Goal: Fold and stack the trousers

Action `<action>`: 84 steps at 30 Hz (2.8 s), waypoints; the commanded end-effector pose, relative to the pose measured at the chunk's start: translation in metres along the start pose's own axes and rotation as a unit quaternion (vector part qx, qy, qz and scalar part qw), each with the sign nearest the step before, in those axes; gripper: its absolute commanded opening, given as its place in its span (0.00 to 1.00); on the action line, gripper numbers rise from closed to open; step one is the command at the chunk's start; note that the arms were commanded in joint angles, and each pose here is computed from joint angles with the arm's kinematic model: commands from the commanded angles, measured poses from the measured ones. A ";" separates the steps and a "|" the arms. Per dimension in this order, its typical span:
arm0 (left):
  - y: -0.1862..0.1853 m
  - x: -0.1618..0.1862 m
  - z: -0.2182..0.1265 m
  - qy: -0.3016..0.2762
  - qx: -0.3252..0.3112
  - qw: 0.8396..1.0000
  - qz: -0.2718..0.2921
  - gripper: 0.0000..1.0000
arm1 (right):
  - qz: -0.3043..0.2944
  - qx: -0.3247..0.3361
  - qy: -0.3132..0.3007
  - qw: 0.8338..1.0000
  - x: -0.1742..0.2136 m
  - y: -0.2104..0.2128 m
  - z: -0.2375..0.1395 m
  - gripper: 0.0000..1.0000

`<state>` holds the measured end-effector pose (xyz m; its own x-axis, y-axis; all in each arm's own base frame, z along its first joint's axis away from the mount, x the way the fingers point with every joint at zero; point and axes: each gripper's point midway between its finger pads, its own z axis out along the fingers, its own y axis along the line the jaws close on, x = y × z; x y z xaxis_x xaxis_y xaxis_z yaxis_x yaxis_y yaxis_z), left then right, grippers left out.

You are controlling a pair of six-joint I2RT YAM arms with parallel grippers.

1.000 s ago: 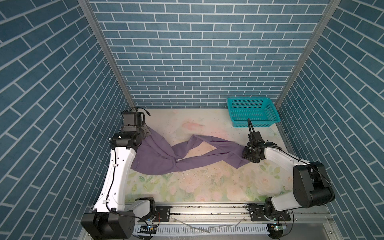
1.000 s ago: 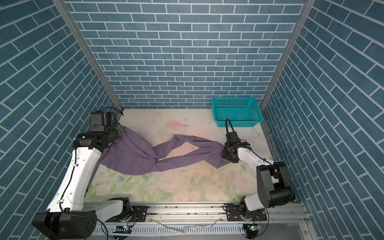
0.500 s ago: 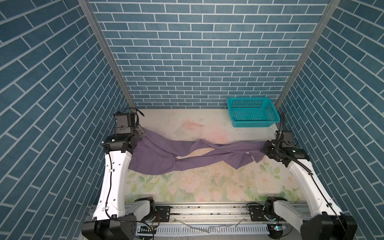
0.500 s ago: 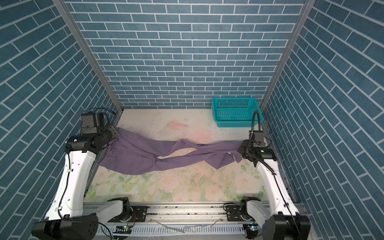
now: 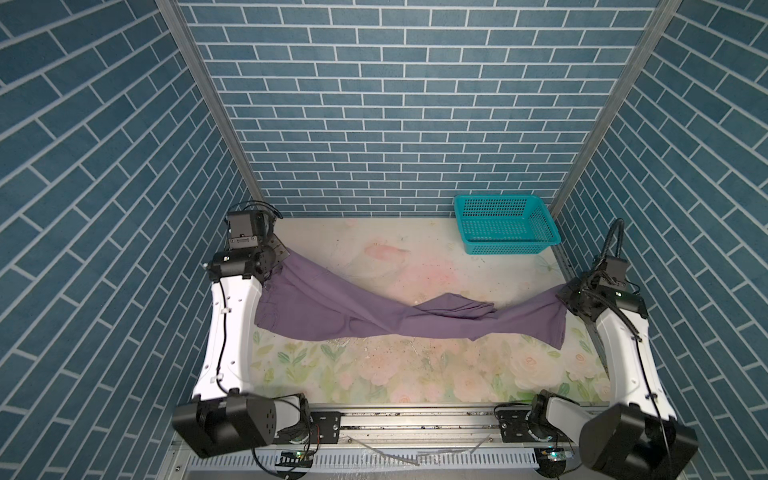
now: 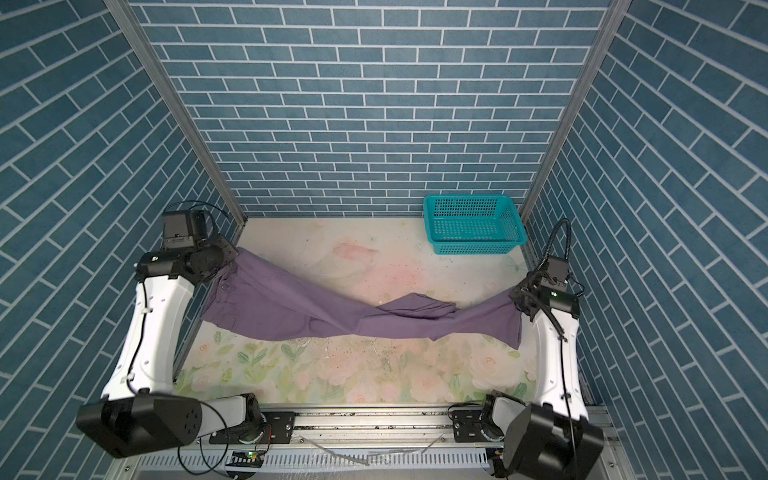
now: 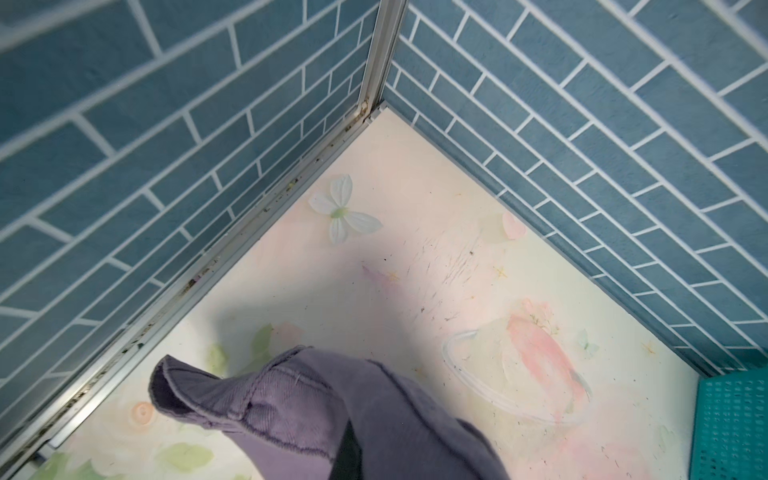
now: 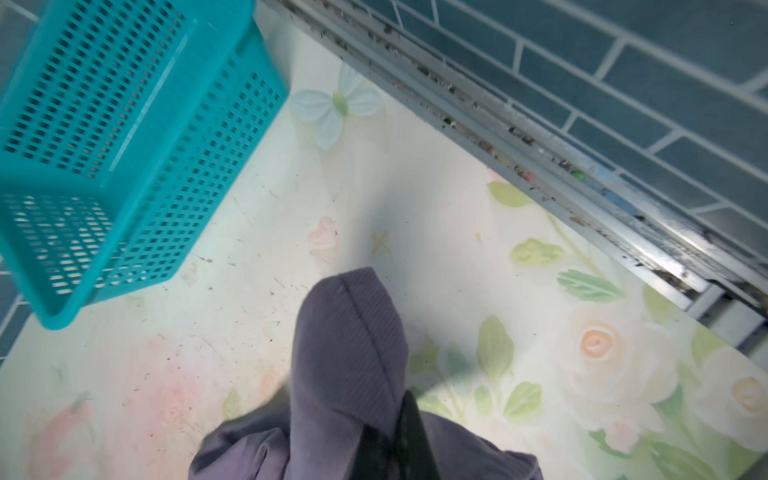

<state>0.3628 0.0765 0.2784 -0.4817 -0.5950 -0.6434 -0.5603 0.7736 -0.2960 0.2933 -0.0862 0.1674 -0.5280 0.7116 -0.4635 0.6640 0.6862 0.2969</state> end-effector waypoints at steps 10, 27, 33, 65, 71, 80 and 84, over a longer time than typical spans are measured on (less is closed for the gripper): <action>-0.024 0.012 0.140 0.042 -0.043 0.998 -0.010 0.00 | -0.001 0.046 0.013 0.999 -0.038 0.007 0.097 0.00; -0.018 -0.021 0.133 -0.003 -0.096 0.995 0.005 0.37 | -0.030 0.051 0.040 0.997 -0.004 -0.011 0.070 0.54; -0.008 -0.048 0.112 -0.031 -0.102 0.994 -0.021 0.37 | -0.050 0.042 0.077 0.995 0.043 -0.025 0.031 0.45; 0.001 0.089 0.163 0.089 -0.036 0.994 -0.052 0.30 | -0.044 0.064 0.188 0.979 0.113 -0.037 0.111 0.47; 0.008 0.089 0.165 0.083 -0.052 0.994 -0.039 0.27 | -0.039 0.047 0.176 0.982 0.104 -0.026 0.123 0.00; 0.001 0.083 0.177 0.093 -0.053 0.994 -0.035 0.24 | -0.058 0.026 0.059 0.996 0.013 0.007 0.051 0.00; 0.002 0.075 0.180 0.086 -0.064 0.994 -0.024 0.24 | -0.056 0.032 -0.001 0.998 -0.036 0.015 0.029 0.00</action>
<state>0.4445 0.0653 0.0979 -0.5465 -0.6864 -0.4798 -0.6589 0.7060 -0.2596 0.3354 -0.0815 0.1360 -0.6303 0.6524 -0.4209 0.6075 0.7520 0.2558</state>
